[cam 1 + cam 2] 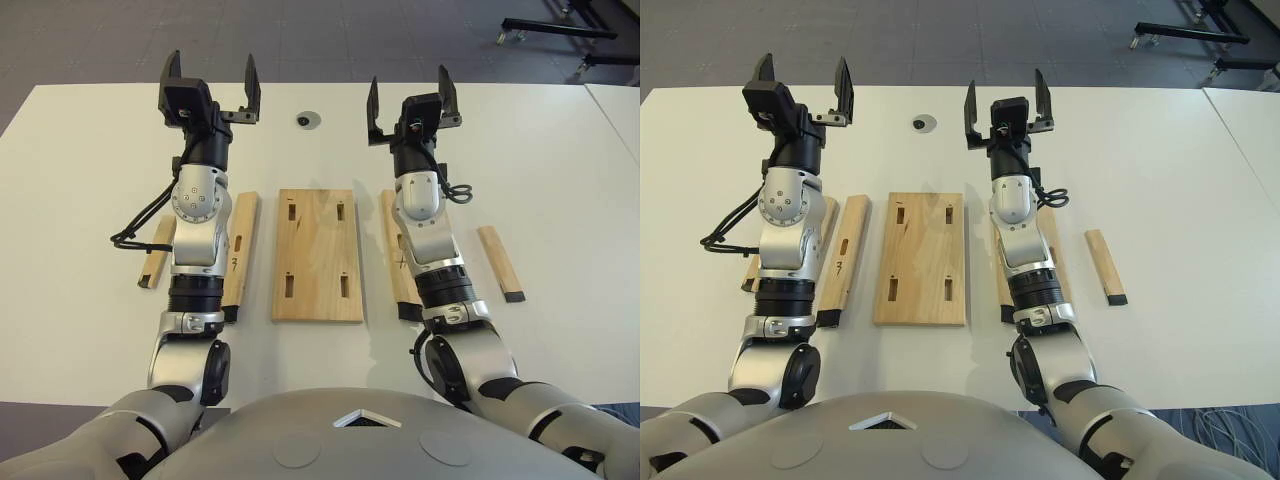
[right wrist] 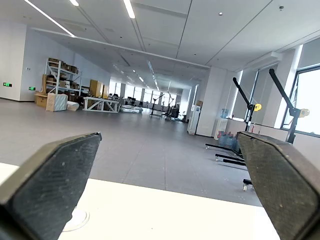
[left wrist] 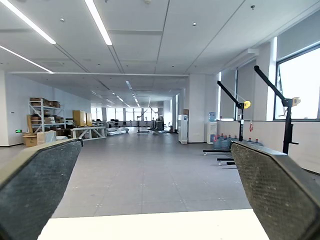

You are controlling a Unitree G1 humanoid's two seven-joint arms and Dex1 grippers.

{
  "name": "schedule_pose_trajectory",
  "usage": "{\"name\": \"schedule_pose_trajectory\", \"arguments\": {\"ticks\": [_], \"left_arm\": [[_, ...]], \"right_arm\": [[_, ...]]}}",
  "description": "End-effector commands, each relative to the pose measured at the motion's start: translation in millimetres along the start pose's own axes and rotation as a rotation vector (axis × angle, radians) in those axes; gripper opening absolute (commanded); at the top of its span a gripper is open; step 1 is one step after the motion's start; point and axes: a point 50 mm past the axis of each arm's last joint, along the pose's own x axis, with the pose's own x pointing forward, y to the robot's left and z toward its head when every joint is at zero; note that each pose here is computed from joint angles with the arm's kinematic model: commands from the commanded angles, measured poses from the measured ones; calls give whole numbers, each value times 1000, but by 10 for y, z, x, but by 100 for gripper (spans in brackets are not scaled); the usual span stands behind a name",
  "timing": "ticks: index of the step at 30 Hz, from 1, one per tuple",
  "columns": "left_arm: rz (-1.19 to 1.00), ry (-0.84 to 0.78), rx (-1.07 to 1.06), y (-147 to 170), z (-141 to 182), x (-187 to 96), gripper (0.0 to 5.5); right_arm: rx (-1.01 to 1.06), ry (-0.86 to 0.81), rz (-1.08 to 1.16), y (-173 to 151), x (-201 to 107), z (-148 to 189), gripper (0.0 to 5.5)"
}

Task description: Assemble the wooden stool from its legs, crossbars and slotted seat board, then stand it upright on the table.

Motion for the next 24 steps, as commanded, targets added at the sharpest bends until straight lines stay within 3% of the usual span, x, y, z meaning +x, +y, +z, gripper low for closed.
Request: {"name": "schedule_pose_trajectory", "arguments": {"ticks": [1, 6, 24], "left_arm": [[-24, -11, -24, -47, 21, -8, 540], [-38, -11, -9, -82, 24, -16, 540], [-1, 23, 36, -29, -28, 24, 540]], "right_arm": [[39, 44, -10, -46, -13, -35, 499], [115, 95, -49, -99, -36, -86, 499], [138, 15, -31, 0, -2, 65, 499]]}}
